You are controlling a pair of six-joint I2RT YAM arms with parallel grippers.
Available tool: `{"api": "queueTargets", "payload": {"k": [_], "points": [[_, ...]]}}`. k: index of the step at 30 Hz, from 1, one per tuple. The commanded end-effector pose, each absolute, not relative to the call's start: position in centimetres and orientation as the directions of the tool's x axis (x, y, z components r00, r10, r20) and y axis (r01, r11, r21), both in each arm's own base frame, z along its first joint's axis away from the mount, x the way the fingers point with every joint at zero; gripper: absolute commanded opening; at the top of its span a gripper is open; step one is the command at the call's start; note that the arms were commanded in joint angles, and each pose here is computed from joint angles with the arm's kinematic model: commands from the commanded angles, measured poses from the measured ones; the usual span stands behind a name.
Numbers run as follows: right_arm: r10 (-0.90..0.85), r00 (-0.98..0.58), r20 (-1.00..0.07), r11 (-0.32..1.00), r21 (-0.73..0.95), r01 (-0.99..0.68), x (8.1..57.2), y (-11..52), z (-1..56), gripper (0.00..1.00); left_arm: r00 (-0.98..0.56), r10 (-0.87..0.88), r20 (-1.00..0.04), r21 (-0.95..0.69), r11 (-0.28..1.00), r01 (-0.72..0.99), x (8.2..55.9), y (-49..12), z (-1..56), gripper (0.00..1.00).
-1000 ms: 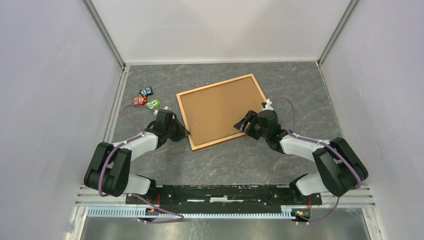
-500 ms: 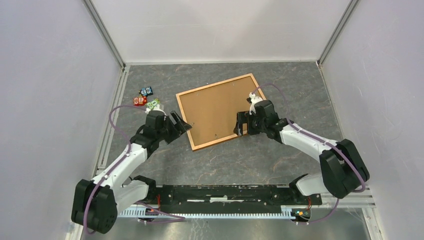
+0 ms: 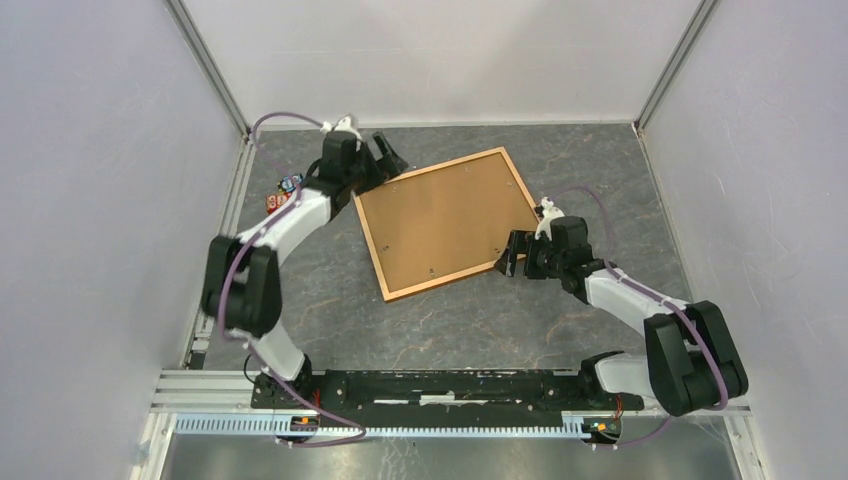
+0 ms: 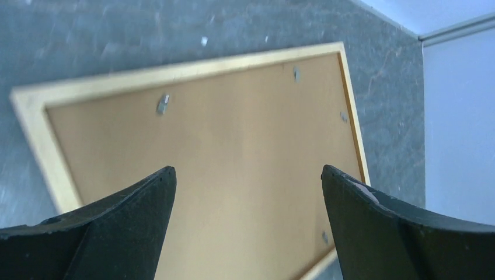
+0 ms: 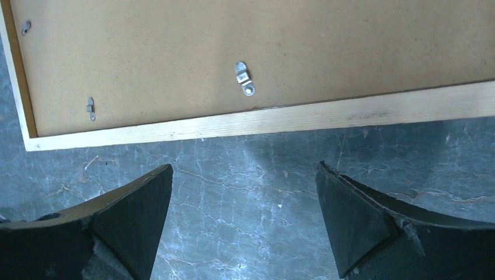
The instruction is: Put the photo into the frame
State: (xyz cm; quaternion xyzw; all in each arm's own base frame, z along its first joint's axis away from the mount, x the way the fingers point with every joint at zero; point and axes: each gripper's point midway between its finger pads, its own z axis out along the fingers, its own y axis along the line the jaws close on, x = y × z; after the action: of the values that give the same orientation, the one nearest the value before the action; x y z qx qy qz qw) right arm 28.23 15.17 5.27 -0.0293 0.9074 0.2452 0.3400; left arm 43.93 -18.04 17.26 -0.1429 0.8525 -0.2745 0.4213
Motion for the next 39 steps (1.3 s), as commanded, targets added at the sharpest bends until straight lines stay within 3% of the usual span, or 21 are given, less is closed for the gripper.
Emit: {"api": "queueTargets", "payload": {"k": [1,4,9,16,21,30,39], "points": [[0.187,-0.746,-0.639,0.836,0.502,-0.221,29.5,15.6,5.9,0.98,-0.538,-0.38,-0.752,-0.532,0.833,0.155,51.4,-19.5,18.2,1.0],[0.211,-0.747,-0.63,0.829,0.52,-0.204,29.4,15.1,5.1,0.98,-0.525,-0.328,-0.785,-0.493,0.845,0.209,55.3,-20.4,17.3,1.0],[0.247,-0.75,-0.613,0.804,0.562,-0.195,29.3,15.4,4.6,0.98,-0.58,-0.302,-0.757,-0.472,0.866,0.165,59.8,-20.6,14.2,1.0],[0.29,-0.762,-0.579,0.8,0.584,-0.14,29.6,15.3,3.5,0.98,-0.708,-0.359,-0.608,-0.522,0.853,0.015,60.6,-20.9,8.3,1.0],[0.337,-0.76,-0.555,0.809,0.583,-0.067,29.9,14.7,2.8,0.98,-0.786,-0.448,-0.426,-0.553,0.816,-0.166,56.6,-20.5,4.8,1.0],[0.417,-0.716,-0.56,0.817,0.576,0.026,32.4,13.9,2.7,0.98,-0.804,-0.5,-0.322,-0.649,0.735,-0.197,46.8,-22.0,5.3,1.0],[0.163,-0.727,-0.667,0.869,0.447,-0.214,36.8,15.3,3.9,0.98,-0.867,-0.407,-0.287,-0.659,0.741,-0.129,33.8,-25.1,4.3,0.97]]}}
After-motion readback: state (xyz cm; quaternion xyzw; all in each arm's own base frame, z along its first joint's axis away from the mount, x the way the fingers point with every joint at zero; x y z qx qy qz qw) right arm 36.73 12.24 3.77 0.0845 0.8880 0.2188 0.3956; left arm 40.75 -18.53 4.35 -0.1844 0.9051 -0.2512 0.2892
